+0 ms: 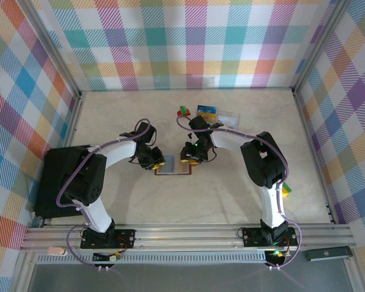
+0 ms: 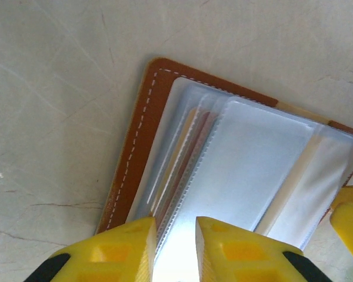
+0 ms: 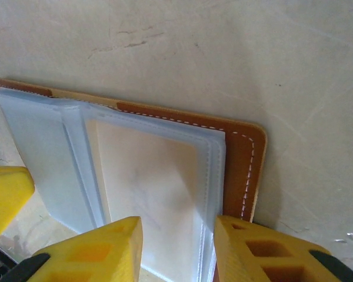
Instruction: Take the credit cards out of the card holder
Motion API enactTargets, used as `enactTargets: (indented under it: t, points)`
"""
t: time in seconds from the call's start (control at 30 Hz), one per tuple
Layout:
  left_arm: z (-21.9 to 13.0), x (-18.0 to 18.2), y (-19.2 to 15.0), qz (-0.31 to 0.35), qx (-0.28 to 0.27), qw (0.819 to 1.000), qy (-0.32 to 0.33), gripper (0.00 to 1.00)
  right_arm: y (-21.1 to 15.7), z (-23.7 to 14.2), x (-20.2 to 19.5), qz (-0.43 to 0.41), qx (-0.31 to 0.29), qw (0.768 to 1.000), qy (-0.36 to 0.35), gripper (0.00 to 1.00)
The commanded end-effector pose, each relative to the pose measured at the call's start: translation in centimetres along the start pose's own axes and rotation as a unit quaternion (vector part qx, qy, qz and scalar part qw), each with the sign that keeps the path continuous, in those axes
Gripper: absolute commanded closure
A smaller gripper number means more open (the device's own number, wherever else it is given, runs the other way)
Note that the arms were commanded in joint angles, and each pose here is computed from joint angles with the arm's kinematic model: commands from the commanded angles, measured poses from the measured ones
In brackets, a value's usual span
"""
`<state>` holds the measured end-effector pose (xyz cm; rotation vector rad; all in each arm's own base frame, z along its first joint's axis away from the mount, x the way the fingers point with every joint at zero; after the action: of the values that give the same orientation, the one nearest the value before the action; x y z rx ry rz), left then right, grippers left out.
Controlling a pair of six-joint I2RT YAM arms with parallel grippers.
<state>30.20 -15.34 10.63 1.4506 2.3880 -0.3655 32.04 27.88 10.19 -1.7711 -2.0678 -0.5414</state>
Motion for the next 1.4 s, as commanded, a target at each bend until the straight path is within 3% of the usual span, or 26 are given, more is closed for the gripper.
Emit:
enactTargets:
  t: [0.0,0.2,0.53,1.0,1.37]
  points:
    - [0.9,1.2,-0.4,-0.004,0.015,1.000,0.026,0.75,0.0,0.3,0.6,-0.015,0.009,1.000,0.019,0.63]
    - [1.5,1.8,-0.6,-0.007,0.021,0.999,0.034,0.76,0.2,0.1,1.5,-0.025,0.010,0.998,0.059,0.64]
    - [1.7,2.1,-0.7,-0.008,0.023,0.999,0.039,0.76,0.1,0.4,0.6,-0.015,0.010,1.000,0.020,0.61]
    - [0.2,1.2,-0.5,-0.004,0.008,1.000,0.024,0.78,0.1,-3.0,4.9,-0.057,-0.019,0.981,0.184,0.62]
    - [-3.7,1.4,0.3,-0.032,-0.054,0.998,0.016,0.79,1.2,-1.0,5.9,-0.050,-0.005,0.971,0.233,0.60]
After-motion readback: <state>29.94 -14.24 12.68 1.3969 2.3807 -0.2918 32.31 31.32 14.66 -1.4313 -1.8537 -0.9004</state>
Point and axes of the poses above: each hand's point on the last joint's axis, 136 mm out from that joint toward the fingers, its own z axis out along the fingers, its own x axis along the line the jaws close on, y = z × x, the point moved 8 cm from there along -z, back along the fingers, and after that the axes turned 6 degrees about -z, right-handed, at the moved point
